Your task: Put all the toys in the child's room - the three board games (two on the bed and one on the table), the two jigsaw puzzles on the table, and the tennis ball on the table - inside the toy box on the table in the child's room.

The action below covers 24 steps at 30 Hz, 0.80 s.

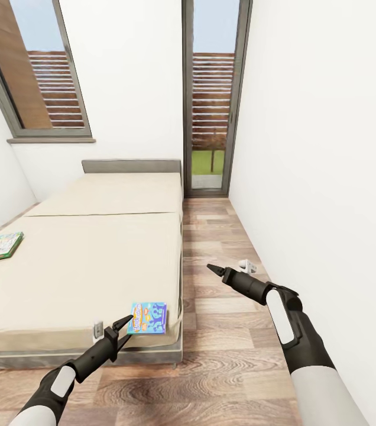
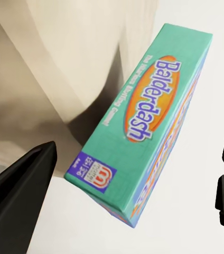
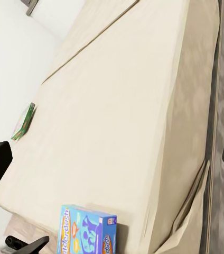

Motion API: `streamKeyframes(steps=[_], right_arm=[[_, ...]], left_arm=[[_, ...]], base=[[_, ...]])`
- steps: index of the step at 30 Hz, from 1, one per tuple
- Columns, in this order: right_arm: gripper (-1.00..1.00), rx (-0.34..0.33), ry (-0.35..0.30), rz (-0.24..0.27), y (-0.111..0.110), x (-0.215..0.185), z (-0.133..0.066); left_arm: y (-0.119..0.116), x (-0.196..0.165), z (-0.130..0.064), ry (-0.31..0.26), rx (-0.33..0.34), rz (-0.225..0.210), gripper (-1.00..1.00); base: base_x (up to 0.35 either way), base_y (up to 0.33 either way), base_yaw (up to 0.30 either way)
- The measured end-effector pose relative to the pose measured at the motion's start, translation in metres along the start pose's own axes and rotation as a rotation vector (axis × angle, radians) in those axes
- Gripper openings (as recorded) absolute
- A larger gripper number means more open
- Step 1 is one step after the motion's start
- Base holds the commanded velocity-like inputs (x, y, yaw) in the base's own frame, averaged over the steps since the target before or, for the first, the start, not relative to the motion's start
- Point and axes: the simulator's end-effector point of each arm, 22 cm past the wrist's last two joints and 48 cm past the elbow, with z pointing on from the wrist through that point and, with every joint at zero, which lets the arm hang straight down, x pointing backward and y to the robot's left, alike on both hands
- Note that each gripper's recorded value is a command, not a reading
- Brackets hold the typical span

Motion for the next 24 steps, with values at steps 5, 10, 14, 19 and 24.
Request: streamKeyframes(steps=[5,10,14,19,24], right_arm=[[1.0,0.0,0.0,0.0,0.0,0.0,0.0],[1.0,0.0,0.0,0.0,0.0001,0.0,0.0],[1.0,0.0,0.0,0.0,0.0,0.0,0.0],[1.0,0.0,0.0,0.0,0.0,0.0,0.0],[1.0,0.0,0.0,0.0,0.0,-0.0001,-0.0001]], left_arm=[[0.0,0.0001,0.0001,0.001,0.0,0.0,1.0],[0.0,0.0001,0.0001,0.0,0.0,-0.001,1.0],[0.0001,0.0001,0.0001,0.0,0.0,-0.001,1.0],[0.0002,0.0001,0.0001,0.0,-0.001,0.0,1.0],[-0.0016,0.0014,0.0017,0.007,0.001,-0.004,-1.0]], base=[[0.0,0.0,0.0],[0.0,0.0,0.0],[0.0,0.0,0.0],[0.0,0.0,0.0],[0.0,0.0,0.0]])
